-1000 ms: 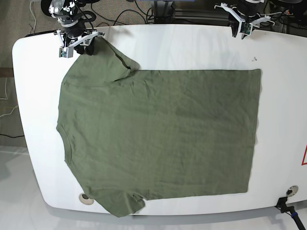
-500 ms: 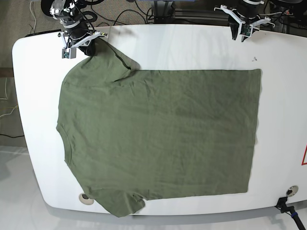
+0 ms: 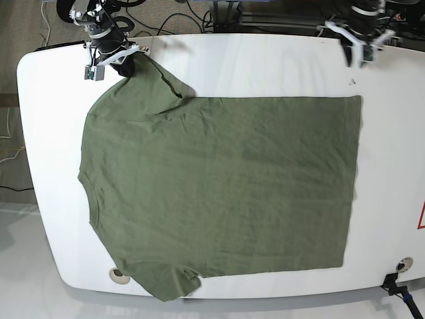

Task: Fold the T-shirt properly
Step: 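Move the left gripper to the shirt's hem corner and grasp it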

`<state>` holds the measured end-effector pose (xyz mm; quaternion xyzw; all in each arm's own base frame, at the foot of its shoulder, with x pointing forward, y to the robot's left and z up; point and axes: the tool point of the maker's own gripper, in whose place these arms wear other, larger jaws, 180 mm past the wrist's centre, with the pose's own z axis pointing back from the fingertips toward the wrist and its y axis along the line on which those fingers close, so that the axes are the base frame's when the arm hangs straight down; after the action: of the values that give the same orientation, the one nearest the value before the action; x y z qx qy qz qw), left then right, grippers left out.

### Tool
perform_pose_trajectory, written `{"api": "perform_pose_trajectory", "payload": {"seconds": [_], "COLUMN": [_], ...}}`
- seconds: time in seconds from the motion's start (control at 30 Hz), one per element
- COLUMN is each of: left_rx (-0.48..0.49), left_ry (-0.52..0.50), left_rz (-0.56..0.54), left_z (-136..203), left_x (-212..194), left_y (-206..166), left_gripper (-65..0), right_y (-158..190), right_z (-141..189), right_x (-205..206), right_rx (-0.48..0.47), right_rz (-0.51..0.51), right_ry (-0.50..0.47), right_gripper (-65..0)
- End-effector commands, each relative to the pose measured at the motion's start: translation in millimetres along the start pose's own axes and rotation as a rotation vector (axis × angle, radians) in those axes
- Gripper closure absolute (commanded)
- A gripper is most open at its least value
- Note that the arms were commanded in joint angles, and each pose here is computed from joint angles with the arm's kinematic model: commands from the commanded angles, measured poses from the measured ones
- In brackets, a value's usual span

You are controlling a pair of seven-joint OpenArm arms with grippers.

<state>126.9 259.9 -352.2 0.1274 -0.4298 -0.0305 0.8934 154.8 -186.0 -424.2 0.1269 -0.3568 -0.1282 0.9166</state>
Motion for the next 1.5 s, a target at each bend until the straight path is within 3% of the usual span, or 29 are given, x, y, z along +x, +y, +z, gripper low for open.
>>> {"api": "perform_pose_trajectory", "payload": {"seconds": [0.0, 0.1, 0.27, 0.37, 0.53, 0.63, 0.97, 1.0, 1.03, 1.3, 1.47], "left_rx": [-0.002, -0.009, -0.053, -0.085, -0.091, -0.097, -0.158, -0.158, -0.164, -0.186, -0.151], "left_ry": [-0.034, -0.008, 0.161, 0.207, 0.178, 0.167, 0.241, 0.231, 0.222, 0.203, 0.207], "left_rz": [0.041, 0.202, 0.476, 0.618, 0.84, 0.901, 0.924, 0.932, 0.93, 0.888, 0.822], "left_z": [0.3, -11.4, -35.5, -46.5, -45.4, -46.9, -65.6, -67.6, -69.9, -87.7, -100.4], "left_x": [9.4, 10.0, -13.2, -15.3, -5.6, -5.8, -25.4, -22.4, -18.5, -2.4, 2.9], "left_y": [2.3, 11.2, 21.6, 32.7, 67.9, 79.1, 68.2, 65.9, 65.0, 52.7, 51.2], "left_gripper": [-13.2, -12.9, -14.5, -15.7, -15.4, -15.3, -14.6, -14.9, -14.8, -14.9, -14.7], "right_y": [0.6, -1.1, -1.7, -0.6, -1.2, -0.1, -0.5, -3.6, -3.4, -3.8, -2.6], "right_z": [1.2, 0.1, -0.6, -2.0, -1.8, -2.8, -2.4, -3.4, -3.3, -3.1, -3.7], "right_x": [-0.5, 1.6, 2.9, 0.4, 0.2, 1.4, 2.7, -15.8, -16.9, -11.8, -9.4], "right_rx": [0.0, -0.006, -0.006, 0.0, -0.003, 0.002, -0.001, -0.019, -0.018, -0.017, -0.014], "right_rz": [0.008, 0.009, 0.007, 0.005, 0.003, 0.005, 0.013, 0.007, 0.005, 0.001, 0.004], "right_ry": [0.003, -0.001, -0.001, 0.01, 0.011, 0.008, 0.012, 0.089, 0.091, 0.071, 0.063], "right_gripper": [0.0, 0.0, 0.0, 0.0, 0.0, 0.0, 0.0, 0.0, 0.0, 0.0, 0.0]}}
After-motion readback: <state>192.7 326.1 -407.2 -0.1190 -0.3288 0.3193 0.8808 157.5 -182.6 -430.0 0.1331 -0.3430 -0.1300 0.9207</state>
